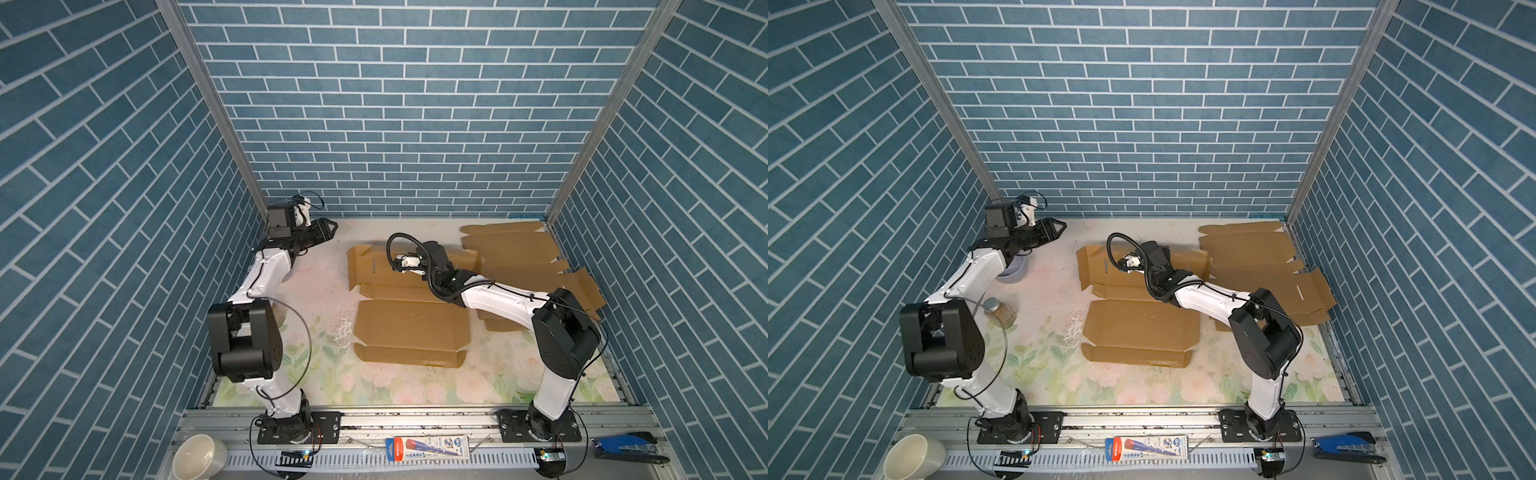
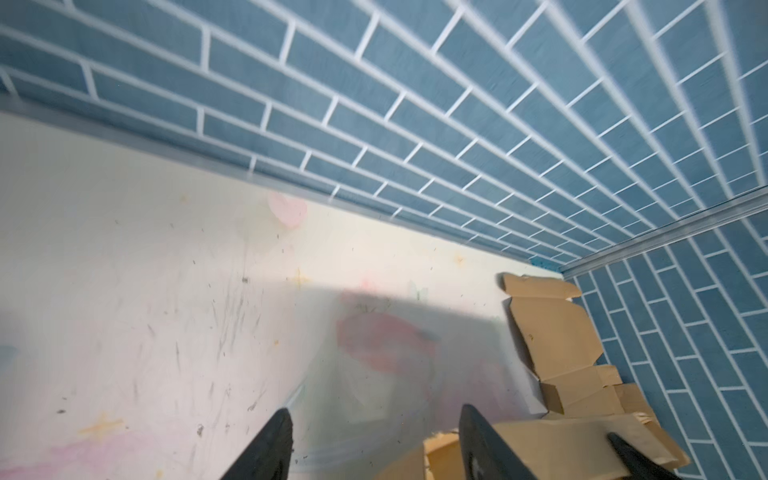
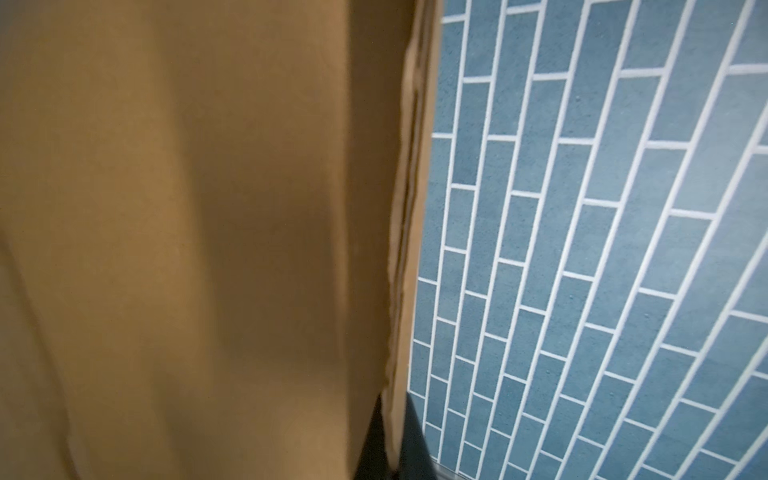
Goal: Fold the paper box
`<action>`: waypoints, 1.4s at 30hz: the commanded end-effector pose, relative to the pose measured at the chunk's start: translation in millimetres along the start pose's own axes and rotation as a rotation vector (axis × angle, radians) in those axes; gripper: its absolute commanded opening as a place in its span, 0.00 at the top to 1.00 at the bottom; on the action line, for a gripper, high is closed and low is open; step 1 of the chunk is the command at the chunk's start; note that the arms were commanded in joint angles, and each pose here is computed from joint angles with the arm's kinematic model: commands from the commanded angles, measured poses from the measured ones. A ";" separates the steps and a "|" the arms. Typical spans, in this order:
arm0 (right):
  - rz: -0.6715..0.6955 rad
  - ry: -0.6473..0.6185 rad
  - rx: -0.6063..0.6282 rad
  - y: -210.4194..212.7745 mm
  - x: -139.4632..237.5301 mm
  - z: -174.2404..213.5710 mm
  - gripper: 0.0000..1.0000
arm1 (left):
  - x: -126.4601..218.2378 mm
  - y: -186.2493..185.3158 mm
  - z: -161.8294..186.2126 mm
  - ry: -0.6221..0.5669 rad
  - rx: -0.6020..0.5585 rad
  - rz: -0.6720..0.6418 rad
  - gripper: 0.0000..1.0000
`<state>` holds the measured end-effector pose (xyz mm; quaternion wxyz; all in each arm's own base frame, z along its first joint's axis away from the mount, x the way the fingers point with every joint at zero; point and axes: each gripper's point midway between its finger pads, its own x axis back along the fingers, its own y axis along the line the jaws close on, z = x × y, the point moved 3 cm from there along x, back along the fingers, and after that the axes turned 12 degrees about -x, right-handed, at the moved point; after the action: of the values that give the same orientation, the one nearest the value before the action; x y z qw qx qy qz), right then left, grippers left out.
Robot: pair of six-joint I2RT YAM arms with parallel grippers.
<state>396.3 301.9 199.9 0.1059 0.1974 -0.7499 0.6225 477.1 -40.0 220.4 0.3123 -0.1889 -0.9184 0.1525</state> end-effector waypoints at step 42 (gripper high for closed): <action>-0.016 -0.038 0.041 -11.3 14.3 2.6 1.00 | -41.1 -83.3 122.5 0.207 -0.344 0.199 0.33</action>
<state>395.7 295.6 208.7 0.0955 0.2054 -0.7364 0.6375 400.7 -150.9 127.2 0.3956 -0.3498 -0.8491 0.0129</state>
